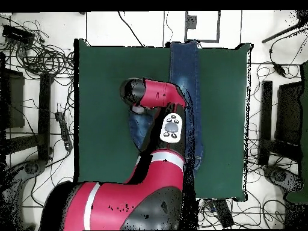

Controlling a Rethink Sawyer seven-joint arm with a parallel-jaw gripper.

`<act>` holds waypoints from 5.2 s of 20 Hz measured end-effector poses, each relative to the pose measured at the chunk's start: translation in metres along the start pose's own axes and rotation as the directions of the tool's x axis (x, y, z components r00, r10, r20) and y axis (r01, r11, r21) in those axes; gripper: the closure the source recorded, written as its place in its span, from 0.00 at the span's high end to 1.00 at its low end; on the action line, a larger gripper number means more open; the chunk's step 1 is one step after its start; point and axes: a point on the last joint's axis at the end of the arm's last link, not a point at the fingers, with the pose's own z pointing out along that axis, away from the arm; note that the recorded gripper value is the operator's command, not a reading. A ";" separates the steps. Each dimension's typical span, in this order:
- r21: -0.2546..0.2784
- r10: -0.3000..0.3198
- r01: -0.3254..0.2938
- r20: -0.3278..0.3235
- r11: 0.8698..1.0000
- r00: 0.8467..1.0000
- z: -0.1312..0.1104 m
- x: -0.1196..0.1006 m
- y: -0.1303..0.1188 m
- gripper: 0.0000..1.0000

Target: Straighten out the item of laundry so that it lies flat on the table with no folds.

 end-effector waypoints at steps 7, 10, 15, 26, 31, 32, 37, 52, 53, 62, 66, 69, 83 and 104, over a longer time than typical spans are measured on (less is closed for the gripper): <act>-0.021 0.027 -0.027 -0.005 0.999 1.000 -0.001 -0.006 -0.003 1.00; -0.039 0.050 -0.050 -0.019 0.998 0.999 0.000 -0.007 -0.006 1.00; -0.060 0.071 -0.072 -0.025 0.996 0.997 -0.001 -0.010 -0.007 0.00; -0.090 0.097 -0.100 -0.034 0.991 0.995 0.000 -0.012 -0.015 0.00; -0.180 0.157 -0.161 -0.035 0.970 0.987 -0.003 -0.018 -0.023 0.00; -0.217 0.185 -0.189 -0.035 0.958 0.982 -0.005 -0.021 -0.026 0.00; -0.371 0.316 -0.309 -0.043 0.876 0.948 -0.019 -0.038 -0.045 0.00; -0.566 0.413 -0.391 -0.095 0.726 0.906 -0.065 -0.053 -0.047 0.00; -0.572 0.410 -0.390 -0.100 0.722 0.907 -0.066 -0.053 -0.045 0.00; -0.605 0.389 -0.385 -0.132 0.697 0.912 -0.062 -0.043 -0.021 0.00; -0.615 0.391 -0.386 -0.134 0.687 0.910 -0.060 -0.041 -0.015 0.00; -0.626 0.390 -0.387 -0.141 0.677 0.910 -0.060 -0.041 -0.013 0.00; -0.756 0.393 -0.447 -0.270 0.479 0.879 -0.048 -0.063 -0.024 0.00; -0.724 0.254 -0.251 -0.108 0.642 0.961 -0.014 -0.035 0.028 1.00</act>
